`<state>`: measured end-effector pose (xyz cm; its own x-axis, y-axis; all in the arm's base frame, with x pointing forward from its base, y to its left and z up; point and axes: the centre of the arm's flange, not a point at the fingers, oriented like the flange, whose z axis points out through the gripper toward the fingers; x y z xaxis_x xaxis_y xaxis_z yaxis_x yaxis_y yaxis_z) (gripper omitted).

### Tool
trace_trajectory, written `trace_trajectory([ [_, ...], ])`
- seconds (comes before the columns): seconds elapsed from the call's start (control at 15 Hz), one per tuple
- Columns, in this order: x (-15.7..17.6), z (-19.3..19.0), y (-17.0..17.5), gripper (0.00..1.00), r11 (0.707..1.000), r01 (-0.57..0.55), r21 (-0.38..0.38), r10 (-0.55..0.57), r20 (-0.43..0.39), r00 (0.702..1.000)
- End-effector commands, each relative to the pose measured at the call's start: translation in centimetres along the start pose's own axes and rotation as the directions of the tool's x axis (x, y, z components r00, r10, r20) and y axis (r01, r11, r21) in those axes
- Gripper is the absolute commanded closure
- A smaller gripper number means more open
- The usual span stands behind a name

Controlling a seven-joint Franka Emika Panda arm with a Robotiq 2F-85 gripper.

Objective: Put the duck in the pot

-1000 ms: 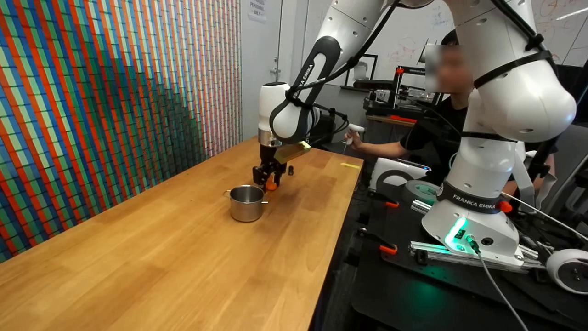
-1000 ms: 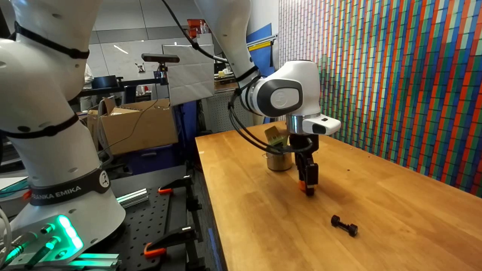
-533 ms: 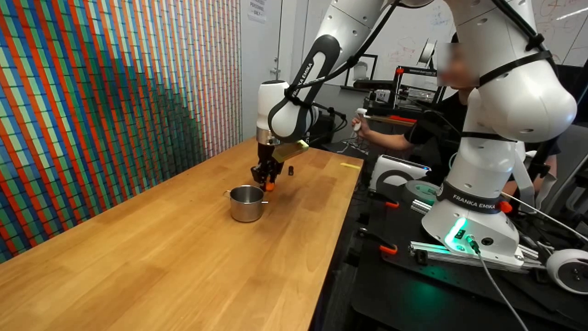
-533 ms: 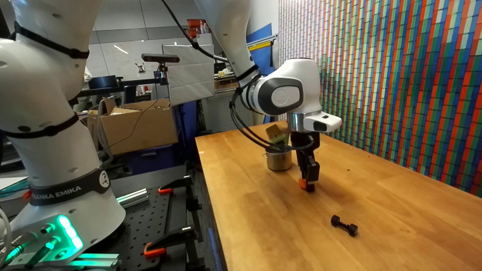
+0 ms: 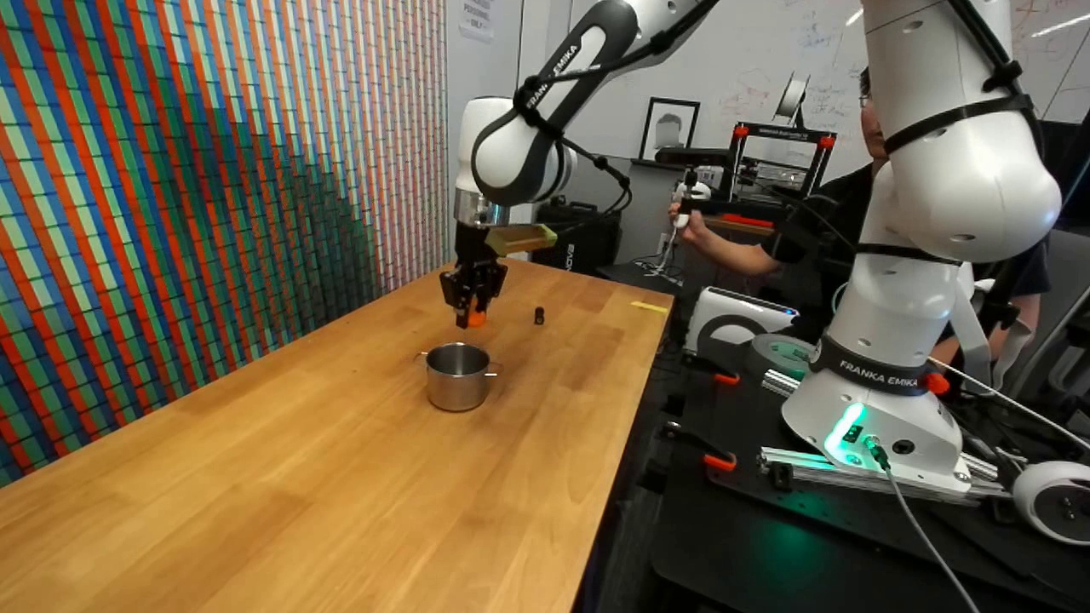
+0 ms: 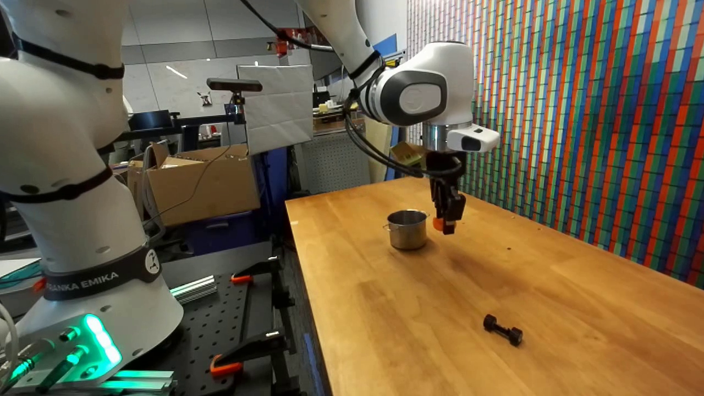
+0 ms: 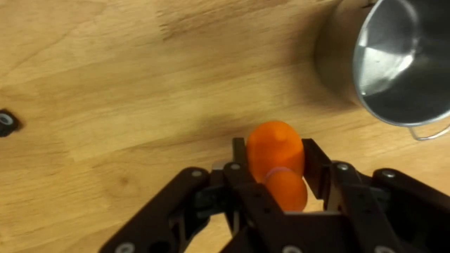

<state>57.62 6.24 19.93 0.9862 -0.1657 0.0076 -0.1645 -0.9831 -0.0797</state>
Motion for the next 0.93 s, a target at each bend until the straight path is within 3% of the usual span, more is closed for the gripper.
trace_trajectory([
  [0.0, 0.5, -3.3, -0.5, 0.82, 0.996, 0.023, 0.087, -0.029, 0.074, 0.997],
  [0.27, 0.3, -4.5, -0.8, 0.82, 0.99, 0.032, 0.137, -0.053, 0.156, 0.986],
  [0.87, 0.2, -5.1, -0.7, 0.82, 0.976, 0.061, 0.208, -0.111, 0.234, 0.966],
])
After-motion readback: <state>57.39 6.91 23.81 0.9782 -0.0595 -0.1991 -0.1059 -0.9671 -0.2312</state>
